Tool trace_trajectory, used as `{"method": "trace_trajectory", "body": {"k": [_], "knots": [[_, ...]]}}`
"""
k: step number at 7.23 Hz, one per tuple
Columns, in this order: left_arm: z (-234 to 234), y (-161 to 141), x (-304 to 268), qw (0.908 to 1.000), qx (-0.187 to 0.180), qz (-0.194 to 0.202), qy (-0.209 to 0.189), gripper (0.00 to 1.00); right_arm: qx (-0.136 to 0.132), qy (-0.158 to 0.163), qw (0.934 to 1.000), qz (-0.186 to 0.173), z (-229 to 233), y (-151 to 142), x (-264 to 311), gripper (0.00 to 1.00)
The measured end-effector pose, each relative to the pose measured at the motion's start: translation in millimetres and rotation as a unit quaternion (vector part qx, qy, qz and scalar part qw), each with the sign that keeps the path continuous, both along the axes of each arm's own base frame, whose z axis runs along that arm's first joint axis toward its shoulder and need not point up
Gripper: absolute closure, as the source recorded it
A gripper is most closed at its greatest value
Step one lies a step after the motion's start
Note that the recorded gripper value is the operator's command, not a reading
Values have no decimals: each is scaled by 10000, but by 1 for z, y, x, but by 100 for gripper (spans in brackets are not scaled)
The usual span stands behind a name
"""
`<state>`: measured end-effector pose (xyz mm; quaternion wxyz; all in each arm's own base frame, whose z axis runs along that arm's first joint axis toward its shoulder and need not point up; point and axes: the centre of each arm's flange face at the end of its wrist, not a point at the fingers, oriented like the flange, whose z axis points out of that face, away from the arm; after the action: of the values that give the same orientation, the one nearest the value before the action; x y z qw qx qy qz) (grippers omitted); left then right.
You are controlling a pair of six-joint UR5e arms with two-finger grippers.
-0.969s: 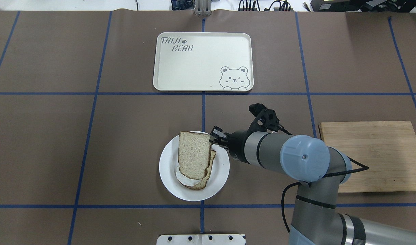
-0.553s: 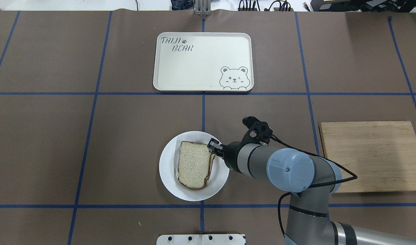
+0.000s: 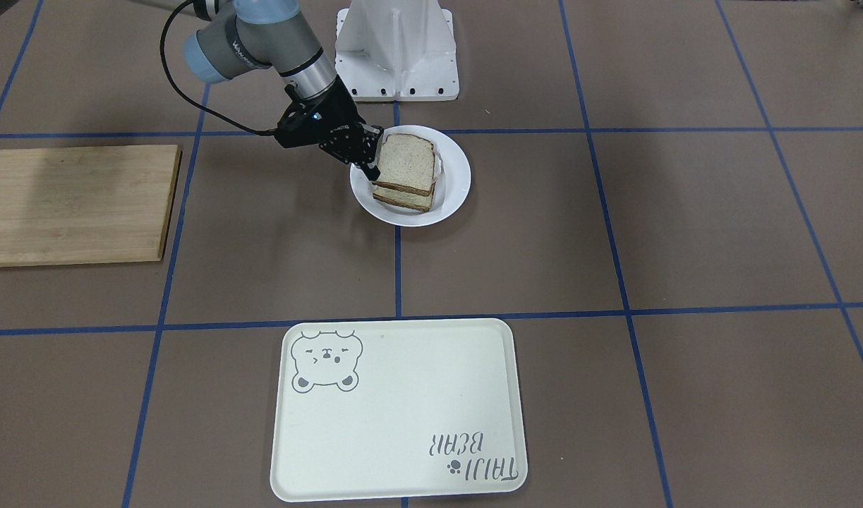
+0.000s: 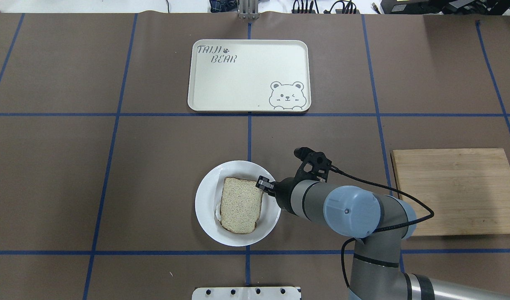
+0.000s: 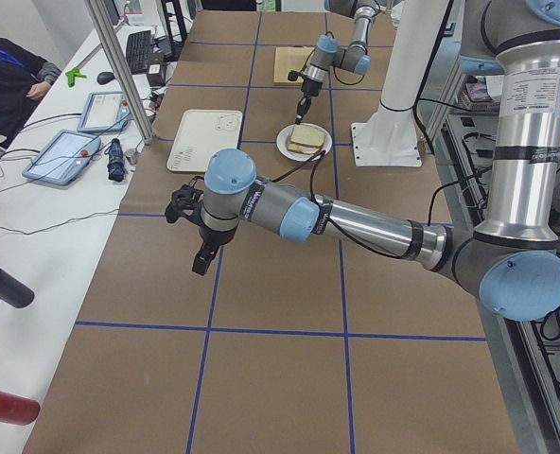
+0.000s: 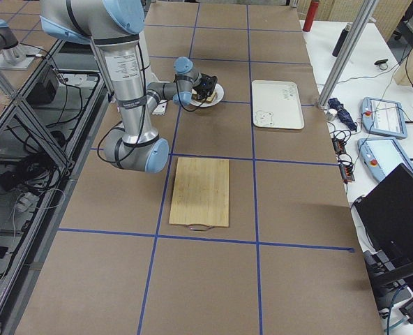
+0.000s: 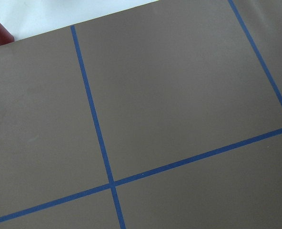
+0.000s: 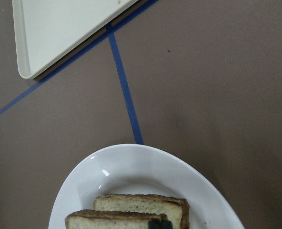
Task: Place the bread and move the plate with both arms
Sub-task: 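Lower the bread onto the egg and open the right gripper, then withdraw the right arm while the left arm swings toward the plate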
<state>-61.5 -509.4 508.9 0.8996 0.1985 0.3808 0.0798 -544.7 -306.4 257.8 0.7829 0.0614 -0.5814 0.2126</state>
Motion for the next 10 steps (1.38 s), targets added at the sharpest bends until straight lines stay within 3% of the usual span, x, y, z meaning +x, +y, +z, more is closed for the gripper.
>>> {"method": "trace_trajectory", "body": {"k": [1, 2, 4, 5, 8, 9, 10], "knots": [[0, 0, 0, 10000, 2, 1, 0, 2, 15, 34, 10000, -9, 1, 0, -2, 26], [0, 1, 0, 10000, 2, 2, 1, 2, 18, 60, 10000, -2, 2, -1, -4, 0], [0, 1, 0, 10000, 0, 3, 4, 1, 69, 186, 9998, 30, -2, -16, 6, 0], [1, 1, 0, 10000, -6, -1, 3, 1, 109, 300, 9995, -6, -10, -36, 26, 0], [-14, -5, 12, 9998, 184, 109, 18, 2, 100, 935, 9945, -470, -7, -145, 145, 0], [-30, -12, 34, 9992, 350, 188, 100, 2, 218, 1357, 9881, -685, 9, -180, 188, 0], [-48, -18, 68, 9988, 330, 106, 350, 2, 387, 1937, 9758, -940, 32, -211, 232, 0]]}}
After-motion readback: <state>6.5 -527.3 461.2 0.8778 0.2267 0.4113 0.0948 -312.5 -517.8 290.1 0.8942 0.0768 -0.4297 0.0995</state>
